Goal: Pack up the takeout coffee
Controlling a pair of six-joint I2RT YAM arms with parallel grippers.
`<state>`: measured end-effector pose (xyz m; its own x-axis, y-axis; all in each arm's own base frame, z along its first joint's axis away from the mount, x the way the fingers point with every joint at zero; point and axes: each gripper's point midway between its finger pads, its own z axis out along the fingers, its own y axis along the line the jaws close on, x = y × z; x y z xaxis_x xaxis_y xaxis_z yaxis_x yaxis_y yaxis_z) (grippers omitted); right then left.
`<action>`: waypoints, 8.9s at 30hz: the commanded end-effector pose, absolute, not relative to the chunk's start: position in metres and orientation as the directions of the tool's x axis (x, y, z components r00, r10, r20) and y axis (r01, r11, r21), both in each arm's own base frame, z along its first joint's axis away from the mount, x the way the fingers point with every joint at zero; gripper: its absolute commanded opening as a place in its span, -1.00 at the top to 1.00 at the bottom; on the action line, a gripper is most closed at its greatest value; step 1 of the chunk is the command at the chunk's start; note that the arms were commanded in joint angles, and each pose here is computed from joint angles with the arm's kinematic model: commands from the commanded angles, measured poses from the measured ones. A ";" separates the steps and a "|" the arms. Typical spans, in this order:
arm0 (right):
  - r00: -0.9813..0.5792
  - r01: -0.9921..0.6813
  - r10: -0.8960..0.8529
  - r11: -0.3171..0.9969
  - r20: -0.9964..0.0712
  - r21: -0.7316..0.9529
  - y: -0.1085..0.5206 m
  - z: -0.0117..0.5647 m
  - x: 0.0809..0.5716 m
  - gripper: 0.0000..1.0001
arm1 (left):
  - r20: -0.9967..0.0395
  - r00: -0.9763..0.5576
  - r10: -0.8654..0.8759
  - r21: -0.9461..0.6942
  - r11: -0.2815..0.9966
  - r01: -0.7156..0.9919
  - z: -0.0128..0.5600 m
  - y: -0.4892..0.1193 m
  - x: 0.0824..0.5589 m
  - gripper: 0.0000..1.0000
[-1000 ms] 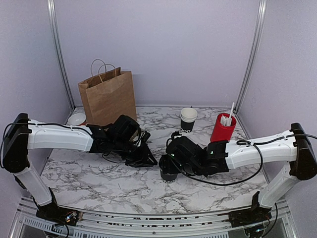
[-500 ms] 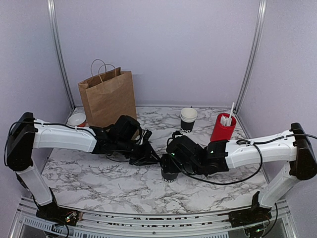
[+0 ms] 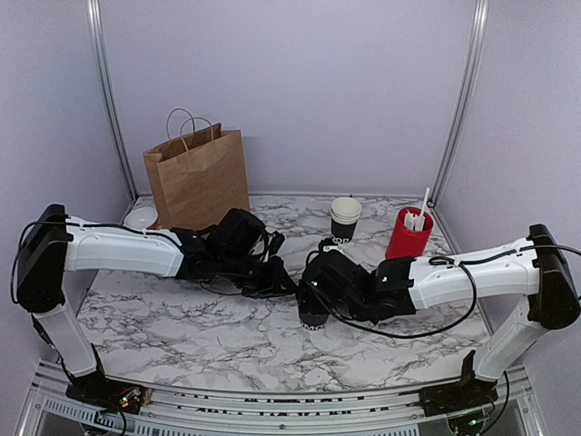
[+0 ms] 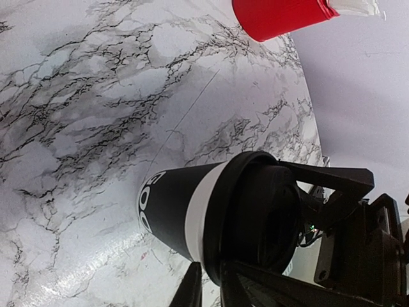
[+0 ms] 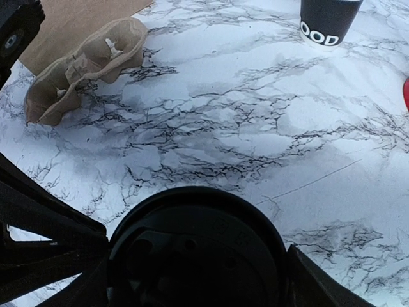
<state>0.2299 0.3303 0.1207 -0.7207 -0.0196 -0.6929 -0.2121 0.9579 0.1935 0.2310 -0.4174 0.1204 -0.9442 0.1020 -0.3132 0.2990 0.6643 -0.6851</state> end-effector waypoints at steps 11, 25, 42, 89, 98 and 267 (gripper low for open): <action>-0.808 -0.301 -0.208 0.950 -0.551 0.083 0.318 0.077 0.193 -0.67 | -0.179 -0.962 0.208 -0.412 0.871 0.266 0.027 -0.364 0.201 0.88; -0.784 -0.303 -0.045 0.898 -0.619 0.318 0.323 0.152 0.216 -0.72 | -0.283 -0.933 0.220 -0.462 0.822 0.334 0.084 -0.390 0.219 0.87; -0.755 -0.311 -0.151 0.939 -0.638 0.145 0.327 0.137 0.222 -0.78 | -0.331 -0.922 0.200 -0.472 0.811 0.345 0.107 -0.384 0.224 0.86; -0.724 -0.406 -0.308 0.914 -0.617 0.020 0.350 0.164 0.213 -0.58 | -0.370 -0.909 0.195 -0.540 0.751 0.381 0.134 -0.385 0.225 0.85; -0.728 -0.398 -0.255 0.913 -0.636 0.089 0.348 0.182 0.218 -0.45 | -0.362 -0.913 0.188 -0.595 0.707 0.382 0.143 -0.390 0.221 0.78; -0.818 -0.305 -0.070 0.894 -0.571 0.327 0.337 0.158 0.274 -0.63 | -0.162 -0.983 -0.089 -0.802 0.592 0.078 0.051 -0.453 0.272 0.53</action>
